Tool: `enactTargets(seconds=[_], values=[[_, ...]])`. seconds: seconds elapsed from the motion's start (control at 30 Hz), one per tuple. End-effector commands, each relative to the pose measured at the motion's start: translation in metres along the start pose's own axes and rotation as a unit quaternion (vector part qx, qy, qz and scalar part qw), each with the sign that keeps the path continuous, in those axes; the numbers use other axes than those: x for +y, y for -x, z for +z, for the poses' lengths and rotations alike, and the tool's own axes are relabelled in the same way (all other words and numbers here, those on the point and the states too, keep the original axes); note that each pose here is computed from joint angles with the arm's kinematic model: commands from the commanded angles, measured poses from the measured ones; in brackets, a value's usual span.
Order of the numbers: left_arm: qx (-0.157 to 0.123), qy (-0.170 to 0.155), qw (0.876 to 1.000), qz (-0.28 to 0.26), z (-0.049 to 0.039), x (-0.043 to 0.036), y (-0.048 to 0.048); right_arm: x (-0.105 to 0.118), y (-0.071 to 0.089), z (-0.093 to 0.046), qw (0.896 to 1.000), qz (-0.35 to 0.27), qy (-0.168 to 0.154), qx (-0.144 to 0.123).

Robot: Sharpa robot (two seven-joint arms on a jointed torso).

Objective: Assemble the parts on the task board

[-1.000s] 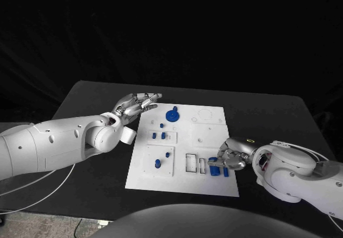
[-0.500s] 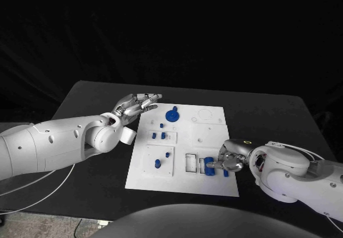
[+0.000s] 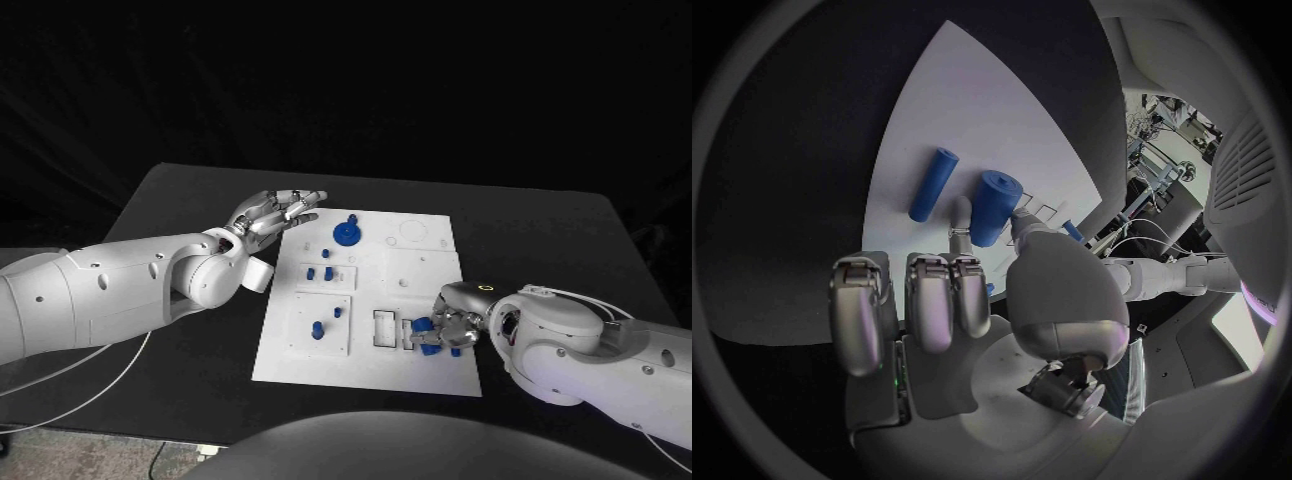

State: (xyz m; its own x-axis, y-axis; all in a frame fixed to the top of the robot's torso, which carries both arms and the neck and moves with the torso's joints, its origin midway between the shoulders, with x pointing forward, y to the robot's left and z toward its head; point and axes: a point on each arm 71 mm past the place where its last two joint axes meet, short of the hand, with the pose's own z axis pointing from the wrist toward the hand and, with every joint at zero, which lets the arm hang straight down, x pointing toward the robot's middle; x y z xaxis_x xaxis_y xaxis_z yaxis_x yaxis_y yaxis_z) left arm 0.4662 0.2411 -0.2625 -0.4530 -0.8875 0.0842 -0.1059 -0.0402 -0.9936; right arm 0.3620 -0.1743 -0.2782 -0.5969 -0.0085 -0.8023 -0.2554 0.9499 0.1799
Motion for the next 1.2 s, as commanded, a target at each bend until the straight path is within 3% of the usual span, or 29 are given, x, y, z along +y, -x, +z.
enactTargets(seconds=[0.03,0.5,0.83,1.03,1.2], values=[[0.01,-0.001,1.0,-0.006,0.0004,-0.0002,-0.0025,0.0,-0.002,0.001,1.0,-0.008,-0.005,0.009],[0.016,0.003,1.0,-0.009,0.0011,0.0006,-0.0045,0.0,-0.006,0.004,0.999,-0.02,-0.015,0.038],[0.016,0.007,1.0,-0.008,0.0008,0.0012,-0.0043,-0.005,-0.008,0.003,0.995,0.089,-0.013,0.051],[0.016,0.009,1.0,-0.008,0.0009,0.0021,-0.0041,-0.008,-0.011,-0.002,0.979,0.187,-0.012,0.075],[0.016,0.011,1.0,-0.009,0.0015,0.0032,-0.0049,-0.008,-0.011,-0.006,0.954,0.282,-0.017,0.102]])
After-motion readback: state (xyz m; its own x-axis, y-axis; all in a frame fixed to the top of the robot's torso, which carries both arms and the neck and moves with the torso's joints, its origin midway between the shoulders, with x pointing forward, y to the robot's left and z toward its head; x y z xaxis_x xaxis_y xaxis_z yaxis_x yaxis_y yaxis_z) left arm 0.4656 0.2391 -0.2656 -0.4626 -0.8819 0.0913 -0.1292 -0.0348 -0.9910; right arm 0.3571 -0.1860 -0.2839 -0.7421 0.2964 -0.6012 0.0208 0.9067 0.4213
